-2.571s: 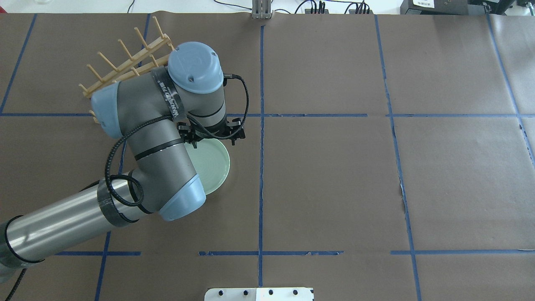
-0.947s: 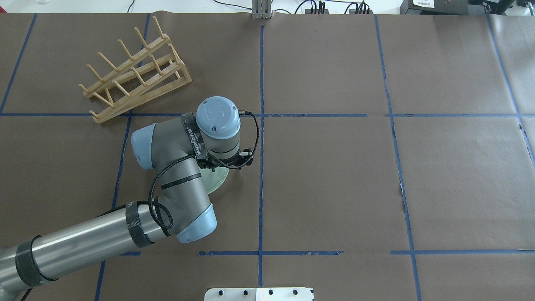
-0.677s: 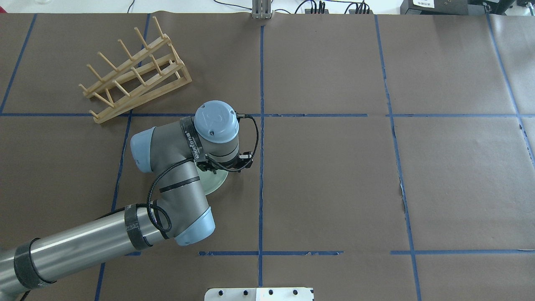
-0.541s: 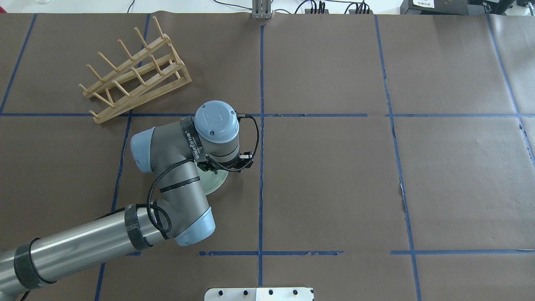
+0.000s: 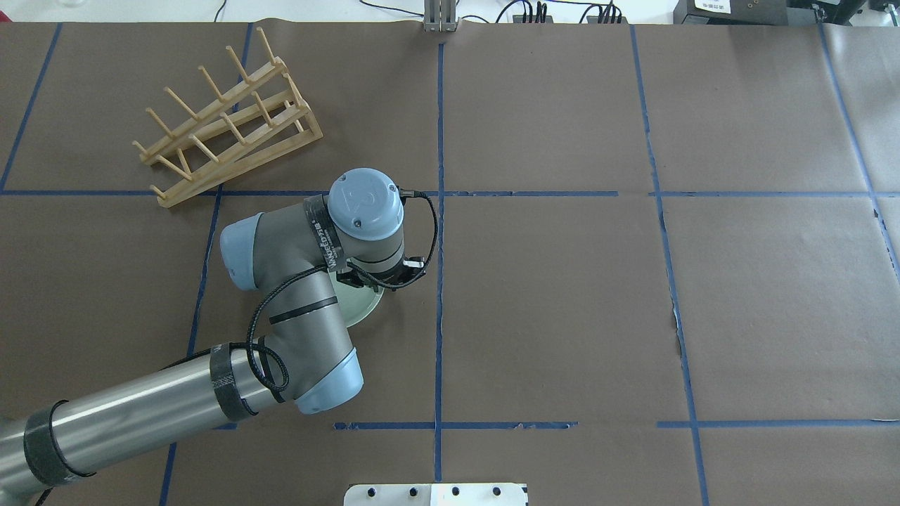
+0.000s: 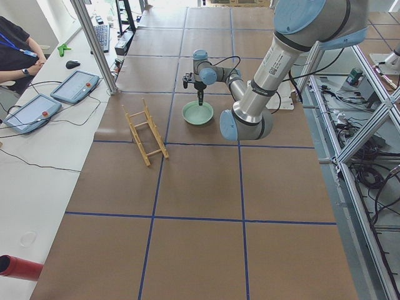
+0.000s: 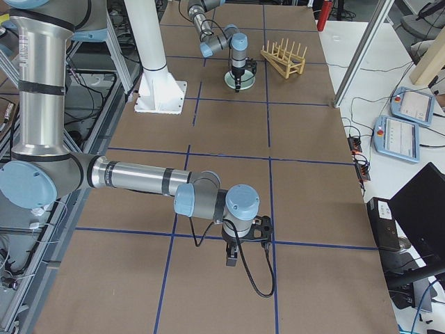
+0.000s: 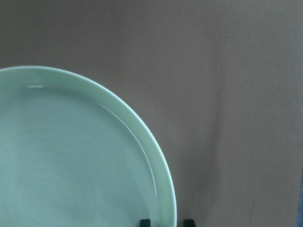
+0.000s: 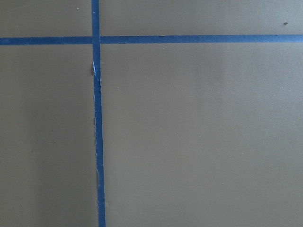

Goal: Place plate on rack
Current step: 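Close the left gripper on the rim of the pale green plate, then lift the plate with the left gripper and tilt it upright toward the rack, then lower the upright plate with the left gripper between the rack's pegs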

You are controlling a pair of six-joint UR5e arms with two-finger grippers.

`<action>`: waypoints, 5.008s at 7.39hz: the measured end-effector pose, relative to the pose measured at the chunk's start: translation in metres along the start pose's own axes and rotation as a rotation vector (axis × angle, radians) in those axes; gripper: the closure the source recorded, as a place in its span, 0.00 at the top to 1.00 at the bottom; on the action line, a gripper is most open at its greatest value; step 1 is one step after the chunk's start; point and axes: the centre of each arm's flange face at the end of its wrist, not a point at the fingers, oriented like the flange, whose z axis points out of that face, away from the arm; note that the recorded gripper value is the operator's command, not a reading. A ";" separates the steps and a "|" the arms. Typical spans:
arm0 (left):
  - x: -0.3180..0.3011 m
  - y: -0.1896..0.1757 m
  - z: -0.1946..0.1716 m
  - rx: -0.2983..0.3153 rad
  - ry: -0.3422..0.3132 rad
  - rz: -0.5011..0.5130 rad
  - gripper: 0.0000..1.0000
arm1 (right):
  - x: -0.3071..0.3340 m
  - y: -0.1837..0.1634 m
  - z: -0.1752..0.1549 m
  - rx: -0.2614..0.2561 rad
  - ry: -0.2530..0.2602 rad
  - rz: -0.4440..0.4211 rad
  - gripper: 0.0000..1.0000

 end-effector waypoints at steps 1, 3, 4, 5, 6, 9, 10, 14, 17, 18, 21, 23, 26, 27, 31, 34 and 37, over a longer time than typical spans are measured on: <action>0.000 0.000 -0.001 0.001 0.001 0.000 0.00 | 0.000 0.000 0.000 0.000 0.000 0.000 1.00; 0.000 0.001 -0.014 0.002 -0.002 -0.004 0.00 | 0.000 0.000 0.000 0.000 0.000 0.000 1.00; -0.002 0.001 -0.032 0.005 -0.010 -0.010 0.00 | 0.000 0.000 0.000 0.000 0.000 0.000 1.00; -0.008 0.001 -0.063 0.014 -0.023 -0.023 0.00 | 0.000 0.000 0.000 0.000 0.000 0.000 1.00; -0.017 -0.002 -0.098 0.028 -0.036 -0.040 0.00 | 0.000 0.000 0.000 0.000 0.000 0.000 1.00; -0.072 -0.053 -0.217 0.142 -0.029 -0.124 0.00 | 0.000 0.000 0.000 0.000 0.000 -0.001 1.00; -0.096 -0.079 -0.256 0.198 -0.013 -0.139 0.00 | 0.000 0.000 0.000 0.000 0.000 -0.001 1.00; -0.191 -0.118 -0.365 0.378 0.190 -0.103 0.00 | 0.000 0.000 0.000 0.000 0.000 0.000 1.00; -0.237 -0.107 -0.388 0.428 0.377 -0.089 0.00 | 0.000 0.000 0.000 -0.001 0.000 0.001 1.00; -0.244 -0.104 -0.385 0.448 0.445 -0.107 0.00 | 0.000 0.000 0.000 -0.001 0.000 0.000 1.00; -0.296 -0.090 -0.345 0.490 0.749 -0.172 0.00 | 0.000 0.000 0.000 -0.001 0.000 0.000 1.00; -0.321 -0.099 -0.311 0.485 0.918 -0.181 0.00 | 0.000 0.000 0.000 -0.001 0.000 0.000 1.00; -0.334 -0.130 -0.275 0.513 1.014 -0.133 0.00 | 0.000 0.000 0.000 0.000 0.000 0.001 1.00; -0.328 -0.143 -0.274 0.533 1.036 -0.135 0.00 | 0.000 0.000 0.000 -0.001 0.000 0.001 1.00; -0.325 -0.188 -0.258 0.625 1.129 -0.223 0.00 | 0.000 0.000 0.000 -0.001 0.000 0.000 1.00; -0.319 -0.224 -0.237 0.649 1.115 -0.267 0.00 | 0.000 0.000 0.000 0.000 0.000 -0.001 1.00; -0.317 -0.237 -0.224 0.645 1.092 -0.284 0.00 | 0.000 0.000 0.000 -0.001 0.000 0.000 1.00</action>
